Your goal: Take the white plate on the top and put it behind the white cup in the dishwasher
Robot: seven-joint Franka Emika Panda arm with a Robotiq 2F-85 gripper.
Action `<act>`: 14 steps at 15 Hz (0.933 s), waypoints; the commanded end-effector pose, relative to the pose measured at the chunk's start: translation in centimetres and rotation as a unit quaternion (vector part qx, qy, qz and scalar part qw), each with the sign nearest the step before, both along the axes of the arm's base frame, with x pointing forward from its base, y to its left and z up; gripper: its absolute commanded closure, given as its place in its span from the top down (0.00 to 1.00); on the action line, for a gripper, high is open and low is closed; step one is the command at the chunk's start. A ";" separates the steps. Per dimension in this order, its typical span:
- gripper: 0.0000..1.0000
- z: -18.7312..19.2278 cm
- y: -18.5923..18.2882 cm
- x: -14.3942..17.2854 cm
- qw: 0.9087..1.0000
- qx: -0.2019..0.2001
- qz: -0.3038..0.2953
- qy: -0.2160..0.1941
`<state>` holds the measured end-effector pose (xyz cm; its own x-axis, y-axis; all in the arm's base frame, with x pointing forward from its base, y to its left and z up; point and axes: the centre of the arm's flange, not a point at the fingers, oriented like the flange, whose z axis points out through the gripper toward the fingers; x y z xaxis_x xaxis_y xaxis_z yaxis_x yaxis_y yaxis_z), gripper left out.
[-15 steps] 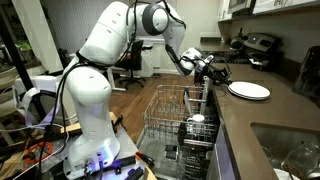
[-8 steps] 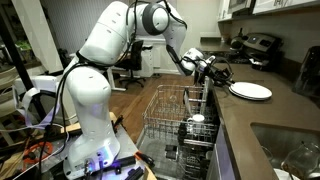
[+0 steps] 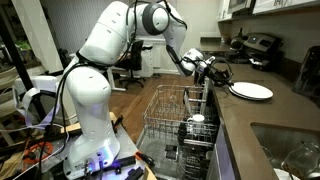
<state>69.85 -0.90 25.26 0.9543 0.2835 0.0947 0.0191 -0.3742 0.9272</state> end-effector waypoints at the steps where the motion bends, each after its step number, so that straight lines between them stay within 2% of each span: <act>1: 0.08 0.6 -0.5 -0.6 1.000 -0.004 0.003 -0.010; 14: 0.08 2.7 1.0 -0.2 1.000 -0.002 0.012 -0.009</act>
<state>69.97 -0.34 26.31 0.9508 0.2896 0.1105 0.0080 -0.3792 0.9253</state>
